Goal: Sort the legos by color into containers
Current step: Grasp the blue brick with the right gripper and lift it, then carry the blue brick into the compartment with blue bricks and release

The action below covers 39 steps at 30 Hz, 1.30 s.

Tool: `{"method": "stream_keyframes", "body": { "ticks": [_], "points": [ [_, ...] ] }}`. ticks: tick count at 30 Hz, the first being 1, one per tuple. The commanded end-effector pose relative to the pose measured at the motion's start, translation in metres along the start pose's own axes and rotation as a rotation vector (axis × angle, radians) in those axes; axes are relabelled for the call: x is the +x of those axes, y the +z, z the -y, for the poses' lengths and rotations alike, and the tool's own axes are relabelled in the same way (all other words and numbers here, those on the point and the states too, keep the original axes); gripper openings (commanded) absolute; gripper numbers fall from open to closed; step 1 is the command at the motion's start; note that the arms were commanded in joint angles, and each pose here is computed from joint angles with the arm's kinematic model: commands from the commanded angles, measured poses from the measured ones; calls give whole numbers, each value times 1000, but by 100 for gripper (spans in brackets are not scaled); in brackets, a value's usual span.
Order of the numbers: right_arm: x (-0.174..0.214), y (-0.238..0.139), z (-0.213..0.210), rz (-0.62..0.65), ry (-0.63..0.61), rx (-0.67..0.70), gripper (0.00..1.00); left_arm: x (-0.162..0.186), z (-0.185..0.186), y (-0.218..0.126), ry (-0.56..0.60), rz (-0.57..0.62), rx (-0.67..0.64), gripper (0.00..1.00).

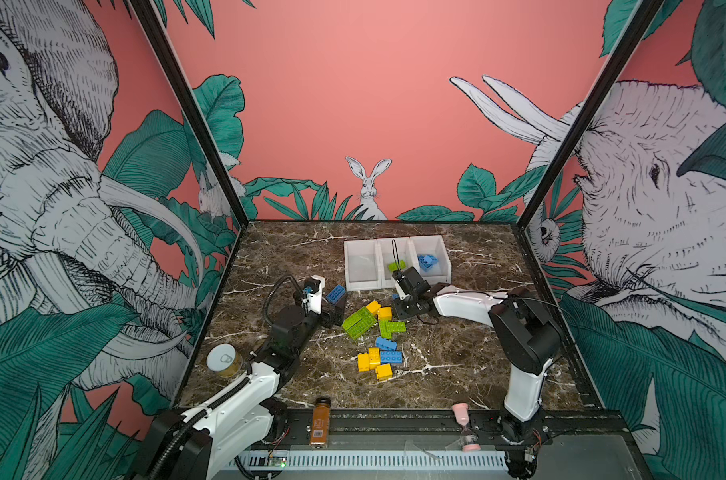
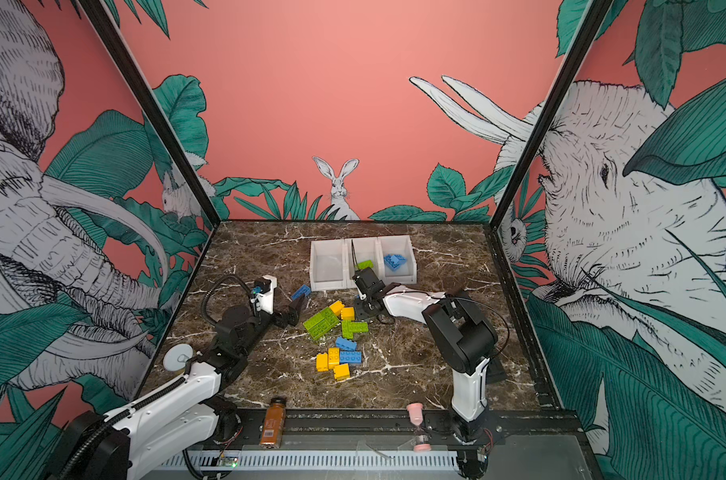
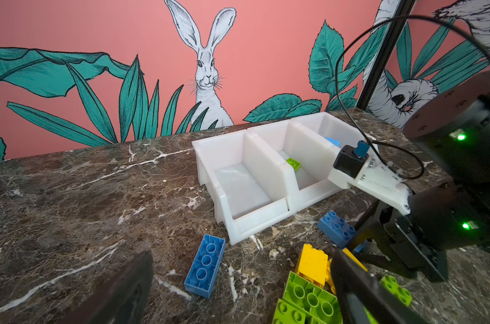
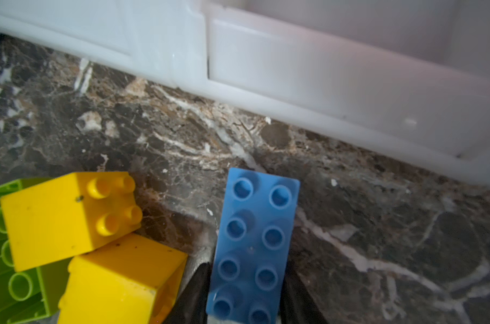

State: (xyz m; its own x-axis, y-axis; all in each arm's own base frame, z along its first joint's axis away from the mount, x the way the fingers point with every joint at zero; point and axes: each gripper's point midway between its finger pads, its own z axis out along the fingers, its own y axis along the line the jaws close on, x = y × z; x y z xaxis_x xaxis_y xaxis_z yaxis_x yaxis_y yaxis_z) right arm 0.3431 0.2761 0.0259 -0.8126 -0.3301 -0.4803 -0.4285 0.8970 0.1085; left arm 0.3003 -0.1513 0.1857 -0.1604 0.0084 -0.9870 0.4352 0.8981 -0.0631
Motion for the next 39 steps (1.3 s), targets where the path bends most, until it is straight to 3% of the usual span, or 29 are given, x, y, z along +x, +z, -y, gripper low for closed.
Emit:
{"method": "stream_keyframes", "body": {
  "ticks": [1,16,26,35,39],
  "points": [
    [-1,-1,5,2,12,31,36,-7,0,-2,-1,27,-1,99],
    [-17,-65,30,105,32,66,24,-9,0,-4,-3,34,0,99],
    [-60,-124,100,257,152,69,22,-10,1,-4,-11,37,7,99],
    [-126,-96,152,241,158,195,21,-9,0,-4,-5,35,2,99],
    [-149,-71,154,228,161,159,21,-8,0,-3,-11,32,2,99]
  ]
}}
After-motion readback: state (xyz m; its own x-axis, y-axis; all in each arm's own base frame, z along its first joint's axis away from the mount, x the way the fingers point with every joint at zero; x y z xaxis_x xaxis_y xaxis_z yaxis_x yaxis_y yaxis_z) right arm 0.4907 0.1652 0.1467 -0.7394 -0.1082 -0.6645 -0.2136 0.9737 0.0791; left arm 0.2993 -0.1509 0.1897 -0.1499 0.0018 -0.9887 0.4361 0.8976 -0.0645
